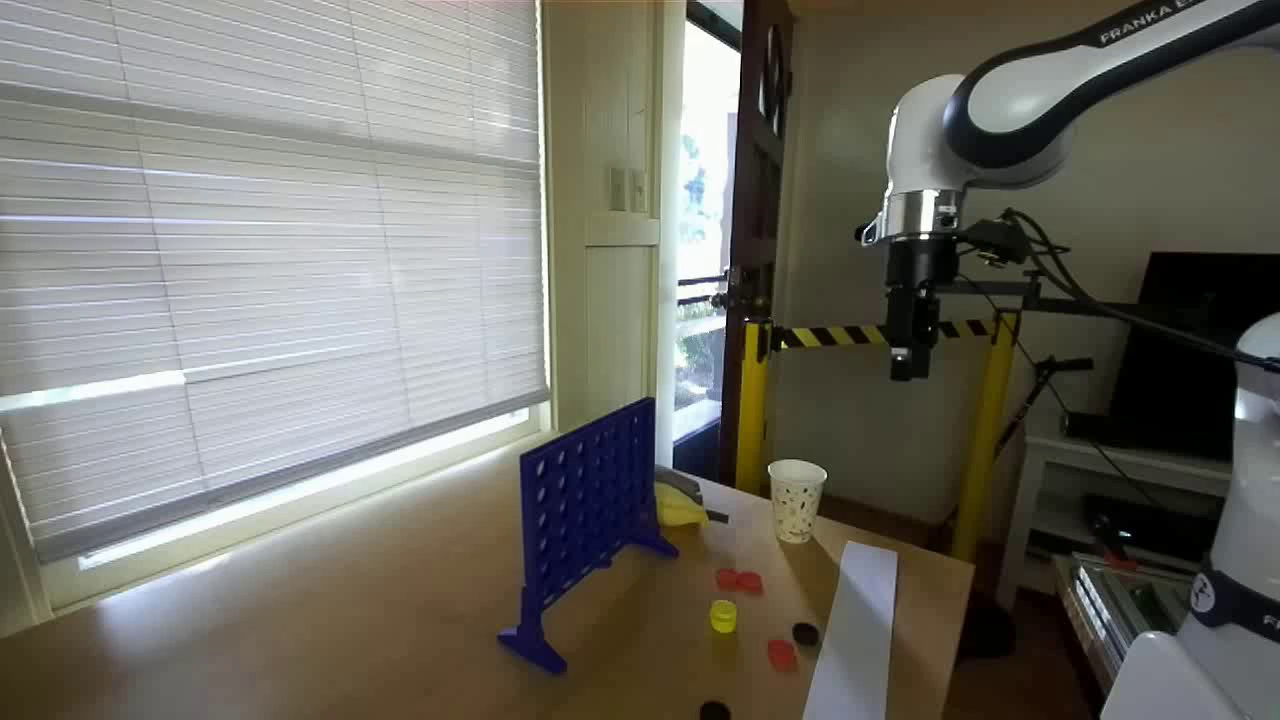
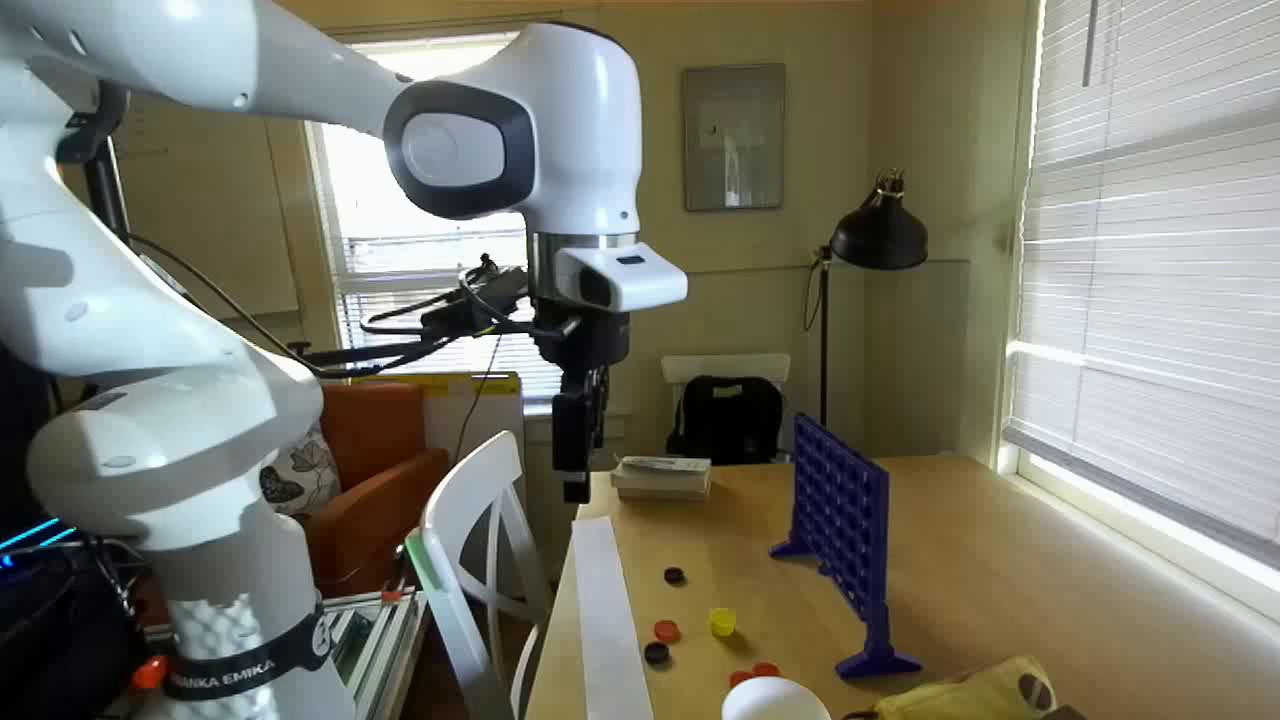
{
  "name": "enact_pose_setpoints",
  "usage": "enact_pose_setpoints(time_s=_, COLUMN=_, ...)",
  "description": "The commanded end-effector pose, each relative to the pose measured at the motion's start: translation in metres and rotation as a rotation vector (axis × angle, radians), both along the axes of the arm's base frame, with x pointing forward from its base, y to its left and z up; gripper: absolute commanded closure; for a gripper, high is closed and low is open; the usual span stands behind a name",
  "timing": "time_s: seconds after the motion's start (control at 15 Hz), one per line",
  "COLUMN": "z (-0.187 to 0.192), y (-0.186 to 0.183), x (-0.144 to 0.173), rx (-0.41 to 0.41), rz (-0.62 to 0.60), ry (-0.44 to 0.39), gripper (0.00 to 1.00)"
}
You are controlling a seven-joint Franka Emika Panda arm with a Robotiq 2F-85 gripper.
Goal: Place a yellow ring inside the second-last line of the blue object
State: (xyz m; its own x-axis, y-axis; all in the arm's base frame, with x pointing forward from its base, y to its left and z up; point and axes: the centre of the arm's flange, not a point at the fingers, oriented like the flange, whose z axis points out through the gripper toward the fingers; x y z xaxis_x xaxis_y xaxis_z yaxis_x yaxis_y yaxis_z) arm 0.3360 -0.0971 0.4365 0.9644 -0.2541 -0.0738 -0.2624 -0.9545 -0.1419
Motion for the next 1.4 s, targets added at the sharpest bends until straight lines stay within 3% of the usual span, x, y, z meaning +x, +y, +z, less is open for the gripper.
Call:
enact_pose_setpoints(time_s=0.0, z=0.0, y=0.0, x=0.0, rx=0.0, rz=0.0, ry=0.0, gripper=0.0)
enact_pose_setpoints(time_s=1.13, z=0.0, y=0.0, x=0.0, rx=0.0, rz=0.0, ry=0.0, gripper=0.0)
enact_pose_setpoints(time_s=1.33, z=-0.013, y=0.011, x=0.015, rx=-0.009, rz=0.034, ry=0.007, gripper=0.0)
